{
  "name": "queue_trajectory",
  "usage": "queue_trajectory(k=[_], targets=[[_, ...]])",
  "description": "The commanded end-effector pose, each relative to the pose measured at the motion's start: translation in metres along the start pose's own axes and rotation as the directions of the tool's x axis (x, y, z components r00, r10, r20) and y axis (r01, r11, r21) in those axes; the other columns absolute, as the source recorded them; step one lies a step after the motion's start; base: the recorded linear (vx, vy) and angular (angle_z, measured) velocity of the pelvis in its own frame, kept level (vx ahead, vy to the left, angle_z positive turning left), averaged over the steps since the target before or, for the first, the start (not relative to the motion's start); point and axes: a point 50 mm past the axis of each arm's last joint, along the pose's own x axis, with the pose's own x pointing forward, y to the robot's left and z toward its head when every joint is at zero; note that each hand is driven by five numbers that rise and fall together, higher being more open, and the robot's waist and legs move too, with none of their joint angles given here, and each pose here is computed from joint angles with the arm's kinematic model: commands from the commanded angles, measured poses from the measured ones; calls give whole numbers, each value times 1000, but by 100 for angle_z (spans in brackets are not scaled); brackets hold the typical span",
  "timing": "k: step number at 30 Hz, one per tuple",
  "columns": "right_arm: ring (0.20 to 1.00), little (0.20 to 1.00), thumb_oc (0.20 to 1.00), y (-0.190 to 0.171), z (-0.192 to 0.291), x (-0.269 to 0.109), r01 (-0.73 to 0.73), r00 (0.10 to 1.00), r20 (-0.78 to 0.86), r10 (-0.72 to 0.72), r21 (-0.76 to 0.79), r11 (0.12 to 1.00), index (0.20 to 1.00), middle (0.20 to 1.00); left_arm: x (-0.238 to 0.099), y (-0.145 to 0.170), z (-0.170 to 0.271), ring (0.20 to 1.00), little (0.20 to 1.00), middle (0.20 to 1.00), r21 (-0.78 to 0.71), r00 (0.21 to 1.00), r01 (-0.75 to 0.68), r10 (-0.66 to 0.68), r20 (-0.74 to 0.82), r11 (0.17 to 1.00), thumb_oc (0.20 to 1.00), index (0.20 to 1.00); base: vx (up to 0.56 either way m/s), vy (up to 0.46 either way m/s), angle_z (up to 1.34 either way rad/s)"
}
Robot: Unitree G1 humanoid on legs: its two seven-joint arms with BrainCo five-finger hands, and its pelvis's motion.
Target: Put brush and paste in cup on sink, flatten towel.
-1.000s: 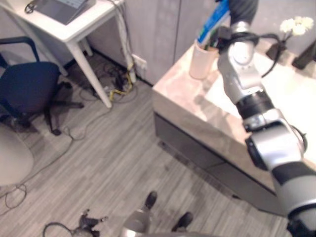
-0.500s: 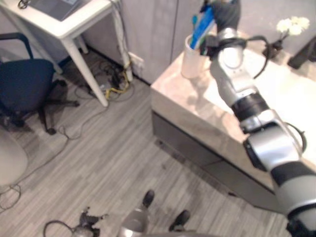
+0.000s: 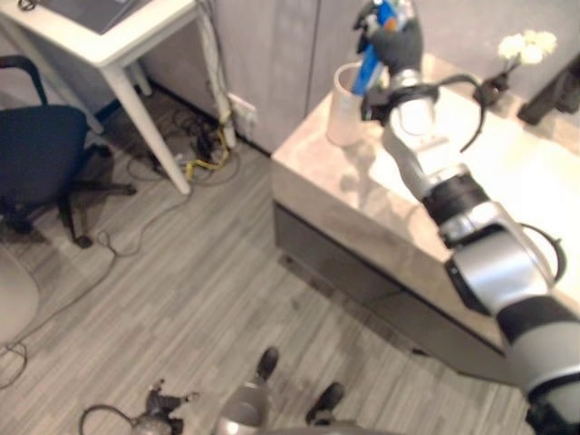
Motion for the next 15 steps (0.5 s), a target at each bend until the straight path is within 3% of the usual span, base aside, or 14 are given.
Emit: queue_trajectory(k=[1,15], targets=[[1000,1000,1000,8,43,17,-29,988,153,34,-37,999,1000,1000,2,20,-7,1000,1000,1000,45,998,-65,66,-13,997,1000,1000,0,0,0],[1000,1000,1000,6,40,17,14,990,144,-2,-84,996,1000,1000,2,17,-12,1000,1000,1000,66,998,-47,50,-42,997,1000,1000,-27,6,-7]])
